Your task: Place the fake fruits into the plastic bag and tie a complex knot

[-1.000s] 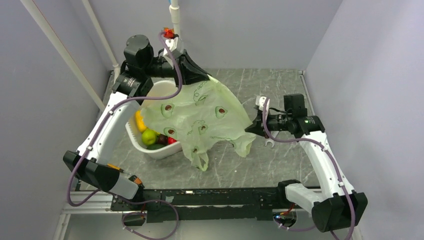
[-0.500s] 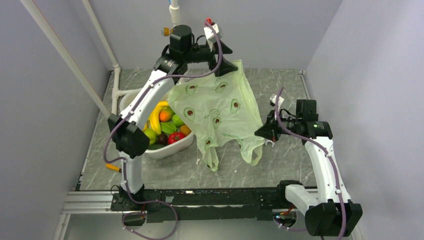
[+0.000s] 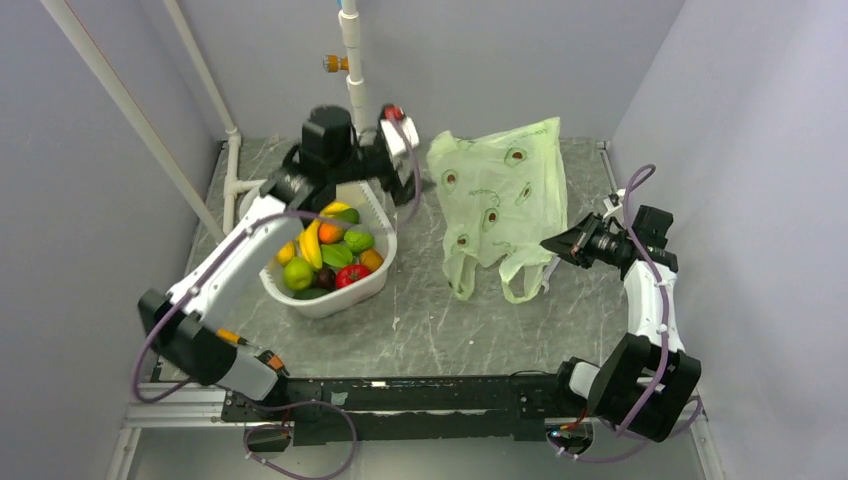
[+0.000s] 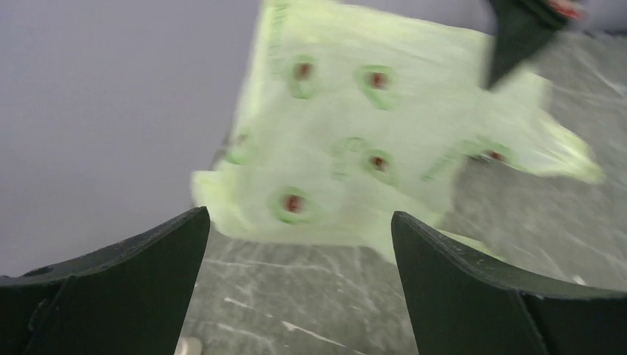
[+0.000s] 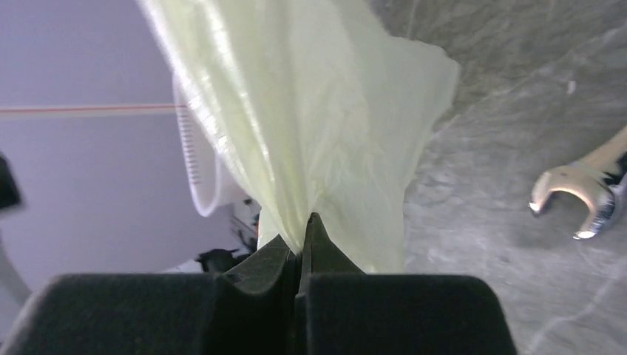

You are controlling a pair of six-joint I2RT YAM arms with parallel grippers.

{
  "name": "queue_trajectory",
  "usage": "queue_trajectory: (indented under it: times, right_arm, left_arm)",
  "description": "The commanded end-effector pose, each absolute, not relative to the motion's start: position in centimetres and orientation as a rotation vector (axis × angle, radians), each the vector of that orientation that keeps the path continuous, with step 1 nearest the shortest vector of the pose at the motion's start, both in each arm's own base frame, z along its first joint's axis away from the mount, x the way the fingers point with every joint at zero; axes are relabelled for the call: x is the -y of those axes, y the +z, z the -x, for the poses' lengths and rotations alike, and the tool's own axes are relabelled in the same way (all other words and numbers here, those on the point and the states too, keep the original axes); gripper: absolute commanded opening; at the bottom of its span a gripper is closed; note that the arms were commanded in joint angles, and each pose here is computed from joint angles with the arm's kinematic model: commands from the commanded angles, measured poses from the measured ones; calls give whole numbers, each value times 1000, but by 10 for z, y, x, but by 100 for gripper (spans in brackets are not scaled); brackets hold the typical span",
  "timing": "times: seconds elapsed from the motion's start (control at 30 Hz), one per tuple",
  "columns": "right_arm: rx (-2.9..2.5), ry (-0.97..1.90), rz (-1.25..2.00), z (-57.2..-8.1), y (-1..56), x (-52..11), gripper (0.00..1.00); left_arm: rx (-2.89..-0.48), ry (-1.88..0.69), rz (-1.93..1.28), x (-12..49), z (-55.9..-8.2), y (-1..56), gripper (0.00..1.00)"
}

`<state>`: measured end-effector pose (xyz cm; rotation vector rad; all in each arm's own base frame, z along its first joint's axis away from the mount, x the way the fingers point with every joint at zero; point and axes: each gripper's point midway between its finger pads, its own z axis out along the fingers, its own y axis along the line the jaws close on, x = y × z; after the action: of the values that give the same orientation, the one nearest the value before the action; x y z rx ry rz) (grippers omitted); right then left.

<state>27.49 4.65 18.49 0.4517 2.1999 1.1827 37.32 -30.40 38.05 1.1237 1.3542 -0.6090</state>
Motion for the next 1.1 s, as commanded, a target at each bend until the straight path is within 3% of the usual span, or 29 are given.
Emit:
queue_trajectory:
  times: [0.0, 0.1, 0.23, 0.43, 0.87, 0.9, 0.97, 1.03, 1.07]
  right_arm:
    - [-2048, 1334, -519, -289, 226, -53, 0]
    - [-2003, 1370, -457, -287, 244, -59, 0]
    - [-2009, 1393, -357, -281, 257, -68, 0]
    - [-1997, 1456, -282, -273, 272, -80, 0]
    - [-2023, 1474, -198, -271, 295, -104, 0]
    - [-2021, 1475, -181, -270, 297, -108, 0]
    - [-2021, 1467, -155, -271, 299, -111, 0]
    - [-2020, 1455, -119, -273, 303, -110, 10]
    - [-2020, 1432, -98, -276, 303, -107, 20]
  left_arm:
    - [-1154, -561, -1413, 335, -286, 345, 99]
    - [-990, -525, -1563, 356, -248, 316, 99]
    - [-825, -428, -1582, 383, -241, 312, 99]
    - [-862, -493, -1522, 421, -265, 323, 99]
    - [-825, -685, -1436, 463, -251, 346, 99]
    - [-825, -690, -1426, 465, -252, 349, 98]
    - [-830, -712, -1404, 466, -251, 359, 83]
    - [-823, -759, -1394, 464, -246, 370, 63]
    - [-814, -797, -1396, 462, -240, 375, 48]
